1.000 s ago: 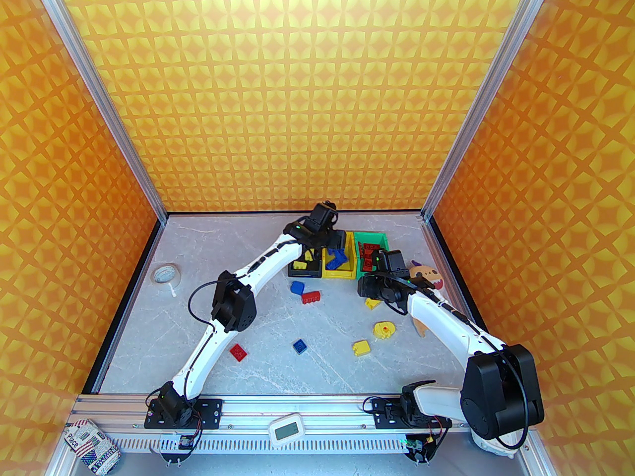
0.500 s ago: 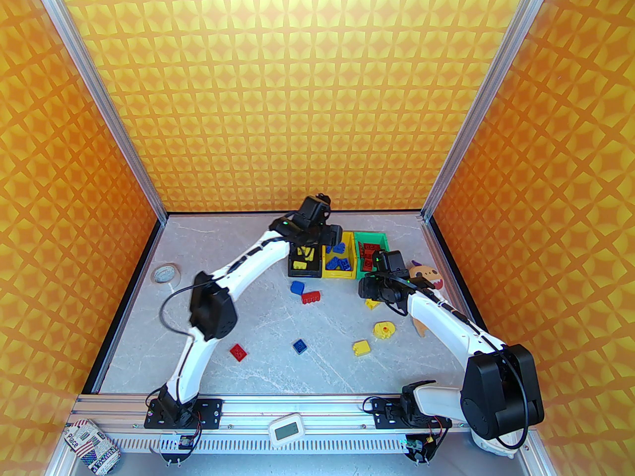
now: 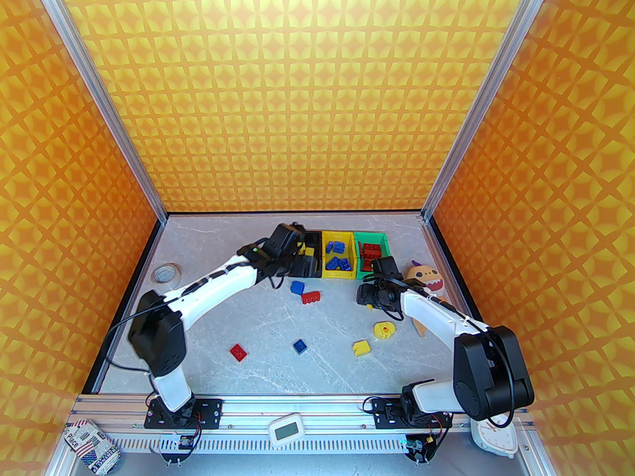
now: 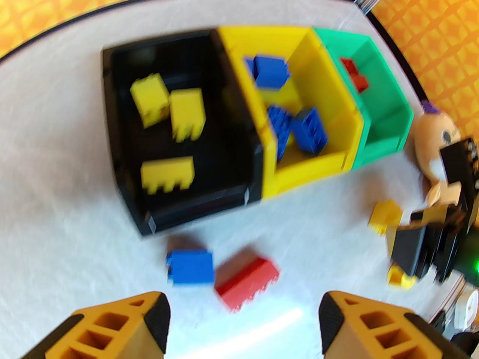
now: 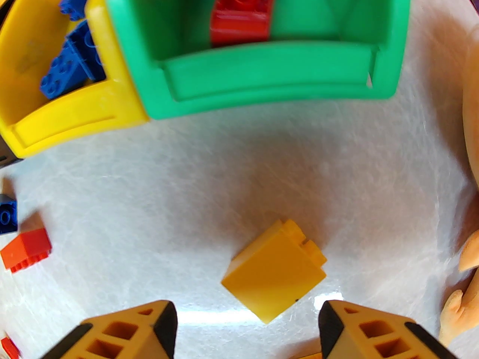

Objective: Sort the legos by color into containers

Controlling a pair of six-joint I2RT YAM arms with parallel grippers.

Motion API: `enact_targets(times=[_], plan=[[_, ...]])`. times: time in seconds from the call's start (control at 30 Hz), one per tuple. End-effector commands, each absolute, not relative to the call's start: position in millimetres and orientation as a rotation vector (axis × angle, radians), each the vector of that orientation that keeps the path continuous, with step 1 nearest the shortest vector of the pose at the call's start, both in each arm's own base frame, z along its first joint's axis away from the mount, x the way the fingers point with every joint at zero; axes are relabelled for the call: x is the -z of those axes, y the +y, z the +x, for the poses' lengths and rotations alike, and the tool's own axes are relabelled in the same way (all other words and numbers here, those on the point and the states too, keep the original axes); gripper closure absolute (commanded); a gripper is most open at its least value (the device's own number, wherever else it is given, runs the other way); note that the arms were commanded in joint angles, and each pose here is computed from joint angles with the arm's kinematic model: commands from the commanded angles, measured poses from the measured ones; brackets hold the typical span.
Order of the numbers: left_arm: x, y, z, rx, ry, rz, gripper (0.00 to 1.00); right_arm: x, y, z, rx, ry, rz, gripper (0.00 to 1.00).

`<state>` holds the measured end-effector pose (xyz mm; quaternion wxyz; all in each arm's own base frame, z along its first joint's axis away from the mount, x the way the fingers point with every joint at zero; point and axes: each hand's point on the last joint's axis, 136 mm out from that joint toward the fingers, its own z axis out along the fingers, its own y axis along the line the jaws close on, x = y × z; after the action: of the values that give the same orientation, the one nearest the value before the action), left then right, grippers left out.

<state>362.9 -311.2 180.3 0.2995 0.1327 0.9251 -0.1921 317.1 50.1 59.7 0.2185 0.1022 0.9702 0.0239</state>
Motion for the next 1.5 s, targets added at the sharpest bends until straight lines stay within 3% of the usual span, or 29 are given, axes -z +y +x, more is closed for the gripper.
enact_targets(times=[0.0,0.27,0.5,0.77,1.27,1.47], plan=[[-193,-307,358,0.538,2.417,0.322,0.3,-53,47,321,-0.04,2.67,0.353,0.3],[-194,-301,351,0.547,2.42,0.303,0.3,-38,49,325,-0.03,2.711,0.34,0.3],[-198,-302,352,0.551,2.415,0.296,0.31,-43,70,341,-0.159,2.675,0.183,0.35],[-199,-302,352,0.548,2.418,0.302,0.31,-38,69,342,-0.096,2.705,0.095,0.4],[-200,-293,342,0.536,2.424,0.32,0.31,-38,76,346,-0.049,2.729,0.04,0.7],[-203,-291,339,0.538,2.421,0.318,0.31,-70,101,347,-0.183,2.656,-0.041,0.72]])
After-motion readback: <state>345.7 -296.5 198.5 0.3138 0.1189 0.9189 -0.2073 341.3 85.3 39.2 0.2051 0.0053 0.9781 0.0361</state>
